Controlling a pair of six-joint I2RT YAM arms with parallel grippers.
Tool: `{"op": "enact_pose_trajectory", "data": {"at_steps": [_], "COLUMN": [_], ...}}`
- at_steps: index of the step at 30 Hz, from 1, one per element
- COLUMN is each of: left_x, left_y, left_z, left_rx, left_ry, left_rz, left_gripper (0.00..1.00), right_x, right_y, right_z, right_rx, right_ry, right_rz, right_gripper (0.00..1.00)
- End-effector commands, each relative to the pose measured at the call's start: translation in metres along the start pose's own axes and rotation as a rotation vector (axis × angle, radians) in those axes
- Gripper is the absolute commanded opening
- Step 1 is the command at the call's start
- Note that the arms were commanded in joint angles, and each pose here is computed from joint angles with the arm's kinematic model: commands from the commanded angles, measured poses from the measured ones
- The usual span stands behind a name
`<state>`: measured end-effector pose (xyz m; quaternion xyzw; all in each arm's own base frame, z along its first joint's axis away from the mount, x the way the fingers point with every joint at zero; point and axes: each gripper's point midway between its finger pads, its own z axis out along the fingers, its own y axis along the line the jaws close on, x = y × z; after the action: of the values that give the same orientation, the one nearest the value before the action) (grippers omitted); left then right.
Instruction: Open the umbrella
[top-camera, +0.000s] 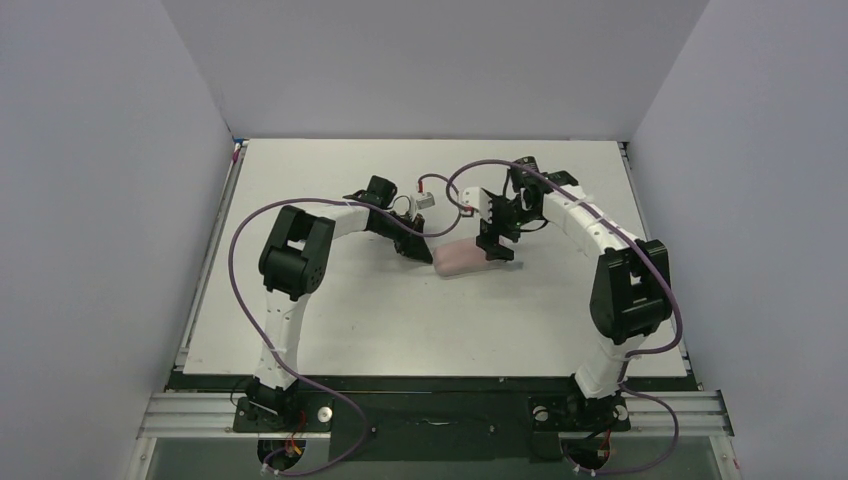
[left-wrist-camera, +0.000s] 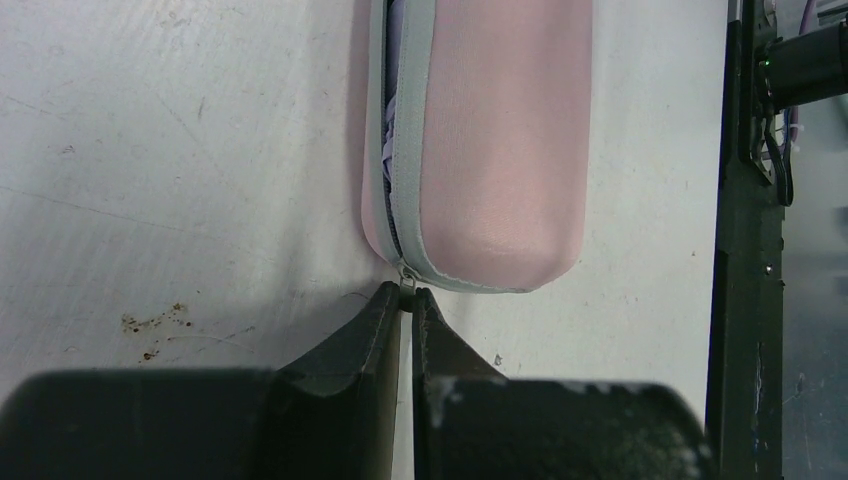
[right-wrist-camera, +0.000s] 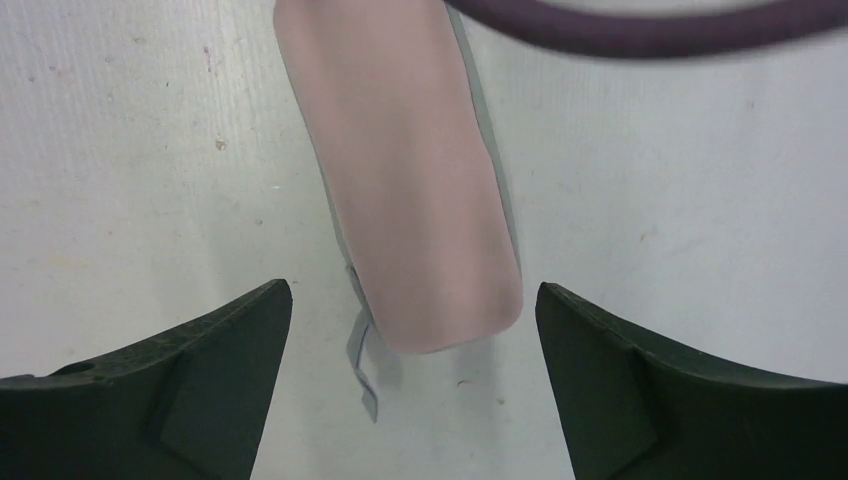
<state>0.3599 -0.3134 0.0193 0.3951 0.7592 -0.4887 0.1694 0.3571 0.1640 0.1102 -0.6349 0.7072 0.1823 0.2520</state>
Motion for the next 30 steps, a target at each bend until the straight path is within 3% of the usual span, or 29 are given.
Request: {"op": "enact_pose_trajectory", "data": {"at_steps": [1, 5, 19, 21, 26, 30], "left_x": [0.015, 0.014, 0.014, 0.014, 0.013, 0.013], "left_y": [0.007, 0.007, 0.006, 0.005, 0.001, -0.003], "left_z": [0.005, 0.005, 0.004, 0.004, -0.002, -0.005], "left_rx": [-0.007, -0.006, 0.002, 0.003, 0.002, 0.006], "left_ry": [0.045, 0.045, 0.043, 0.042, 0.019, -0.034], "left_rz": [-0.013, -0.012, -0.024, -0.026, -0.074, -0.143], "left_gripper": [0.00, 0.00, 0.00, 0.00, 0.00, 0.00], "right_x": [-0.025, -0.029, 0.003, 0.010, 0.027, 0.033], "right_y": [-0.008, -0.003, -0.004, -0.006, -0.010, -0.015], "right_z": [0.012, 0.028, 0.067, 0.068, 0.069, 0.068], "right_rx": [0.017, -0.015, -0.119, -0.123, -0.113, -0.084], "right_ry": [-0.043, -0.023, 0.138, 0.175, 0.243, 0.268], "right_rz": [-0.313, -0.425, -0.589, -0.601, -0.585, -0.550], "right_gripper": [0.88, 0.89, 0.89, 0.84, 0.51, 0.38]}}
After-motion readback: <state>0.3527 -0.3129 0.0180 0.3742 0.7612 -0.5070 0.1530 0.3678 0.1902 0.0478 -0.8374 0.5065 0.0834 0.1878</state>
